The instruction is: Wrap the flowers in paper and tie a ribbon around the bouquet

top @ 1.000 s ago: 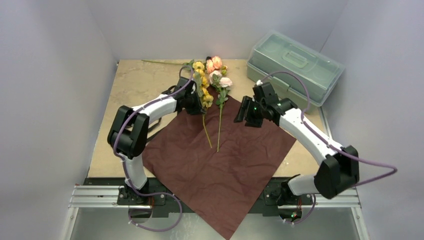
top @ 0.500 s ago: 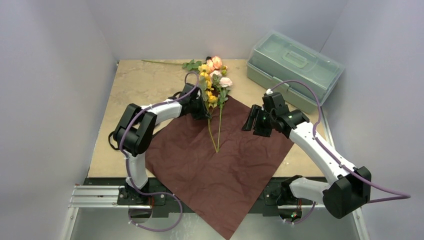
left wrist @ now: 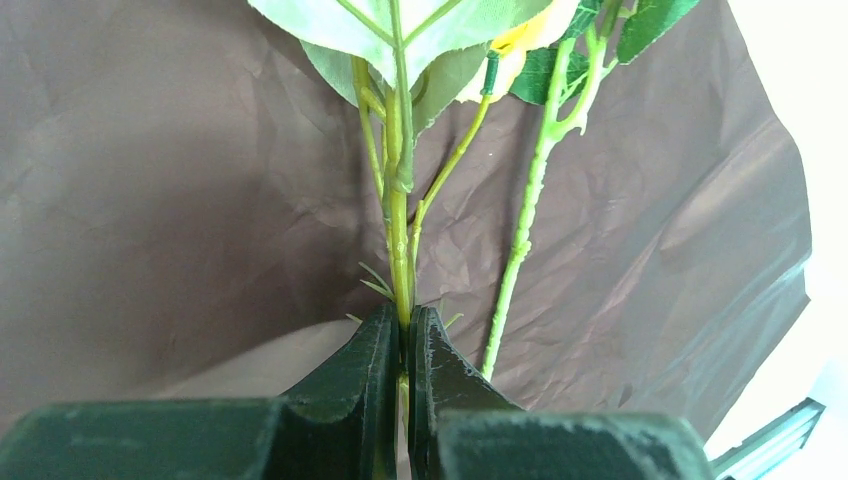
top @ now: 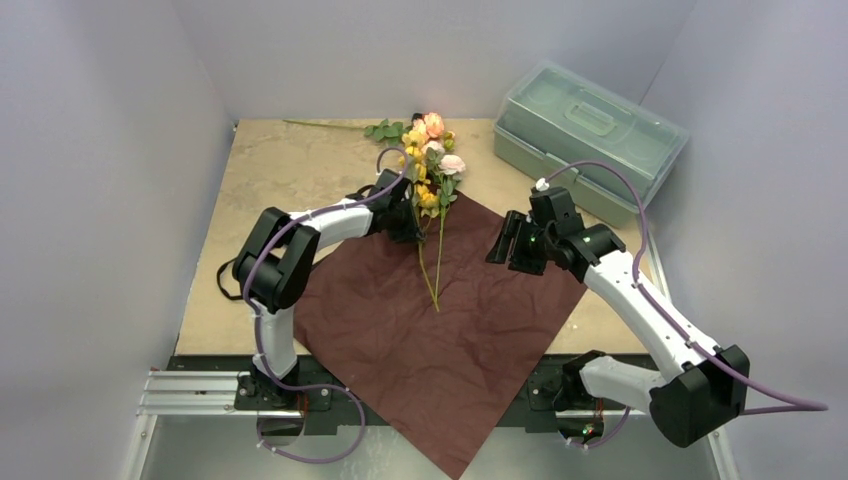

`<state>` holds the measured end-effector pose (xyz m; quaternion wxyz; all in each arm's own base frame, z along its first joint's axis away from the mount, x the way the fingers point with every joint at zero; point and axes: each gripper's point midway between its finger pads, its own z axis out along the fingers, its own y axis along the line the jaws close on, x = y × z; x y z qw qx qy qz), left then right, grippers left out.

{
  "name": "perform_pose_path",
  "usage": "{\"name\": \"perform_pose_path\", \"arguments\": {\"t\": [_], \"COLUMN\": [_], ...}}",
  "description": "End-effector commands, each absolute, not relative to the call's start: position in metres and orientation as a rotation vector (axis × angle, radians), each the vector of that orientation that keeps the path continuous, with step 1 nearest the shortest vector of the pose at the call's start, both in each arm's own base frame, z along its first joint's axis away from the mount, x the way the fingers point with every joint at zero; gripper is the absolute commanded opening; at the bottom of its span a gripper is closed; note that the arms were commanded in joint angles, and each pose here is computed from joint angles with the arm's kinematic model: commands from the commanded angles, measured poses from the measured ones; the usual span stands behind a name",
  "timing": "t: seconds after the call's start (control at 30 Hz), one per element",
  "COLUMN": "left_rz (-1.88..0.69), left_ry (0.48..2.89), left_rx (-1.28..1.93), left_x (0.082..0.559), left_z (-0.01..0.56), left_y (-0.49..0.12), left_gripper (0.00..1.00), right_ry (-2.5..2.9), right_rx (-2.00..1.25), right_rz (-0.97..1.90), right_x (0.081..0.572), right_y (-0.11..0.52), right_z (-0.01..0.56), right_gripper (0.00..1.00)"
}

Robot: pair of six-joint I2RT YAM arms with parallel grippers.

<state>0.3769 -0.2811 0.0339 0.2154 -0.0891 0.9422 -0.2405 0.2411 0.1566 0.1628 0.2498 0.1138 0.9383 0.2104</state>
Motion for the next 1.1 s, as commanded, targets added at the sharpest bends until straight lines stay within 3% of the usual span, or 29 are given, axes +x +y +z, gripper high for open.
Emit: {"name": "perform_pose_path", "arguments": {"t": [0.0, 0.13, 0.33, 0.53, 0.7, 0.93, 1.07], "left_rz": [-0.563, -0.550, -0.495, -0.380, -0.213, 0.030, -0.063], "left_ry": [2.636, 2.664, 2.693, 2.640, 2.577, 2.256, 2.187], "left_rx": [-0.278, -0.283, -0.271, -0.223, -0.154, -0.120, -0.337], "left_x": [0.381, 0.379, 0.378, 0.391, 0.422, 0.517, 0.565], "left_z": [0.028, 0.020, 0.024, 0.059, 0.102, 0.179, 0.185], "left_y": [-0.269, -0.268, -0.262, -0.242, -0.209, -0.150, -0.137], "left_gripper": [0.00, 0.04, 0.40, 0.61, 0.67, 0.73, 0.78], "right_ry": [2.541, 2.551, 2.548, 2.542, 2.549, 2.564, 2.583], "right_rx": [0.293, 0.286, 0.272, 0.282, 0.283, 0.306, 0.332], "right_rz": [0.540, 0.523, 0.522, 0.543, 0.516, 0.468, 0.439], "right_x": [0.238, 0.239, 0.248, 0.253, 0.253, 0.252, 0.250], "right_y": [0.149, 0.148, 0.152, 0.156, 0.153, 0.147, 0.144], "right_z": [0.162, 0.159, 0.166, 0.172, 0.172, 0.170, 0.166], "right_gripper": [0.61, 0.61, 0.62, 0.61, 0.61, 0.62, 0.62]}}
